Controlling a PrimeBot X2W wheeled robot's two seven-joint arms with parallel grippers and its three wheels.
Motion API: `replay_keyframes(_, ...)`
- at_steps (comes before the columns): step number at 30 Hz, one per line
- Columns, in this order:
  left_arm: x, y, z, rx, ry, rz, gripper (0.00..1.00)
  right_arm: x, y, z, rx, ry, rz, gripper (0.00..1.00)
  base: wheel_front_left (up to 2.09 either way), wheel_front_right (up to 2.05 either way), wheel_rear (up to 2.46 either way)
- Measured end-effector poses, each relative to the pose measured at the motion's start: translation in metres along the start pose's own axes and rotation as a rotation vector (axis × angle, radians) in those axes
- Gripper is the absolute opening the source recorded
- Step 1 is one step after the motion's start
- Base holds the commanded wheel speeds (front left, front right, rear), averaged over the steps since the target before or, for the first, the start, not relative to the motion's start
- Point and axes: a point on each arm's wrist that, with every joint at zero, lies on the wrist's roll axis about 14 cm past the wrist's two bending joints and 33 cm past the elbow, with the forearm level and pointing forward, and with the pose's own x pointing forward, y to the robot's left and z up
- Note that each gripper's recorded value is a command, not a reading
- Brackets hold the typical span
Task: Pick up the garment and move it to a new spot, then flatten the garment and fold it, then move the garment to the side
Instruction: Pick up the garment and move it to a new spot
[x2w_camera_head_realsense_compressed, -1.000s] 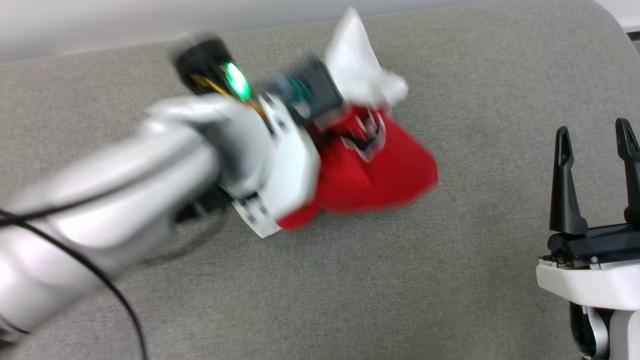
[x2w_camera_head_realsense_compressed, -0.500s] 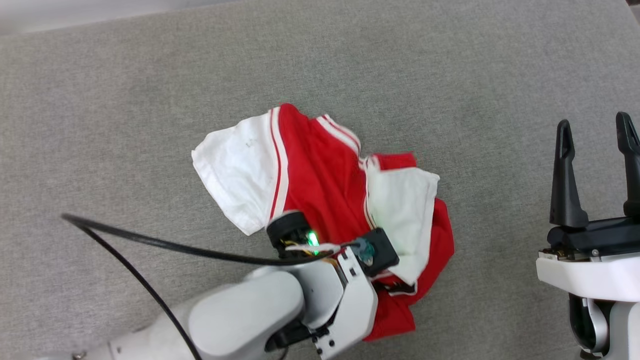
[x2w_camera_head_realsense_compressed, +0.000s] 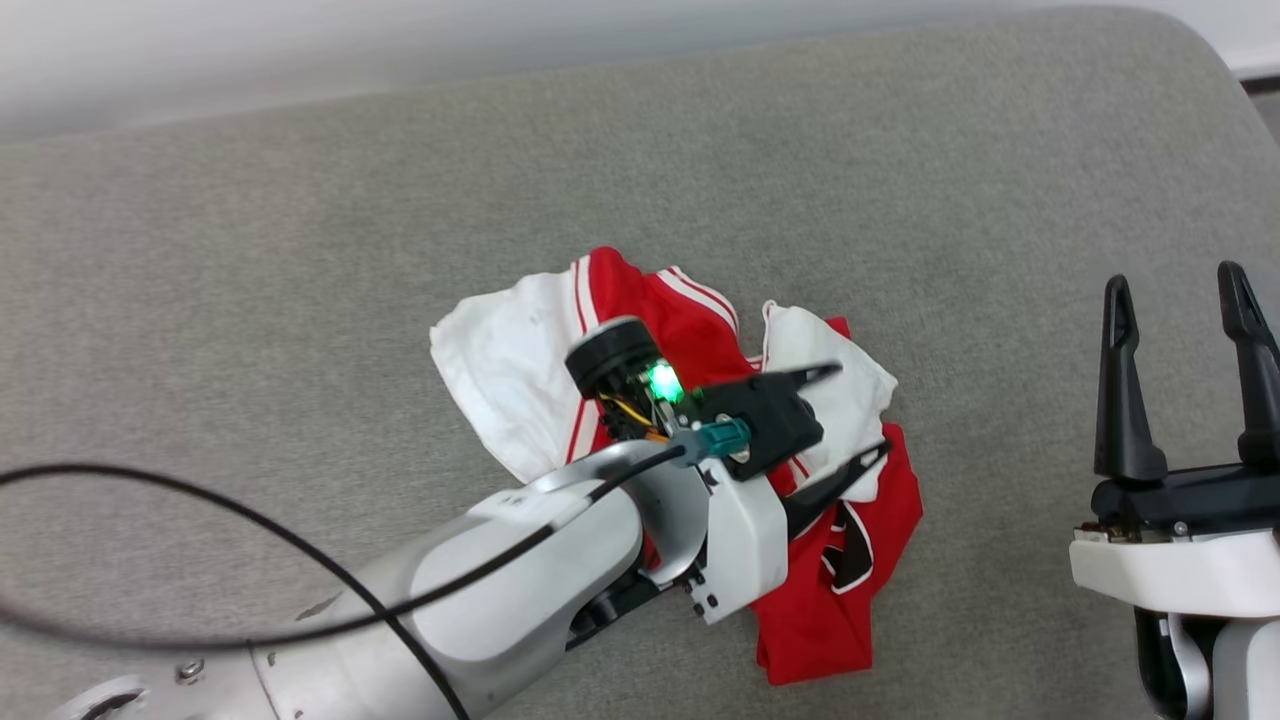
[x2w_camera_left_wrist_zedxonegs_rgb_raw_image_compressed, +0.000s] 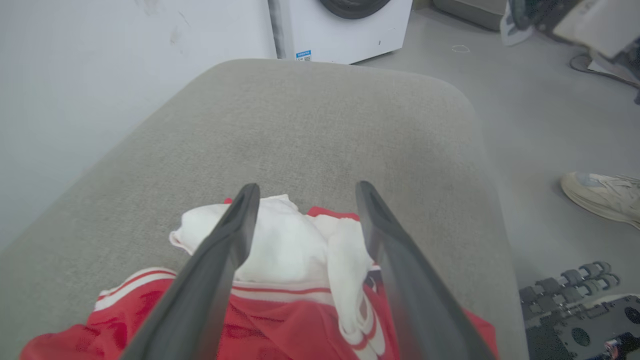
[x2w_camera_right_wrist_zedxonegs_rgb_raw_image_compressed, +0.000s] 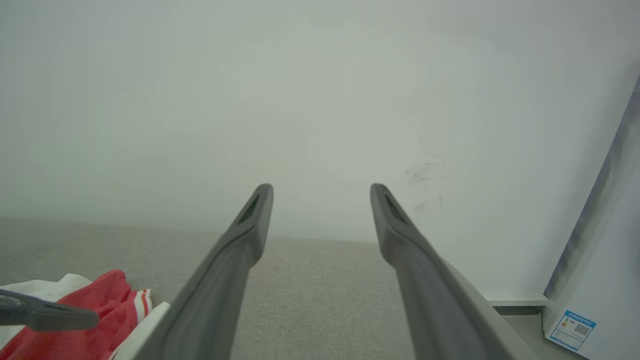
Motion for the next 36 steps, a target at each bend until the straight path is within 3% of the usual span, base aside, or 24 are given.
replay_keyframes(4,-0.014,0.018,0.038,0.049,-0.14,0.119,1.0,-0.002,0.006,0.005,0.01,-0.012,0.017,1.0,0.0,0.0,0.0)
replay_keyframes(7,-0.035,0.043,0.061,0.091,-0.253,0.271,1.0,-0.003,0.012,0.009,0.017,-0.022,0.032,1.0,0.0,0.0,0.0)
replay_keyframes(11,-0.074,0.081,0.064,0.16,-0.299,0.507,1.0,-0.002,0.018,0.013,0.022,-0.033,0.049,1.0,0.0,0.0,0.0)
replay_keyframes(18,-0.146,0.116,0.066,0.171,-0.356,0.85,1.0,-0.003,0.024,0.016,0.029,-0.042,0.066,1.0,0.0,0.0,0.0)
replay_keyframes(28,-0.239,0.118,0.041,0.123,-0.362,1.202,1.0,-0.01,0.026,0.015,0.057,-0.031,0.067,1.0,0.0,0.0,0.0)
replay_keyframes(36,-0.27,0.096,0.015,0.072,-0.322,1.294,1.0,-0.023,0.023,0.011,0.105,-0.004,0.053,1.0,0.0,0.0,0.0)
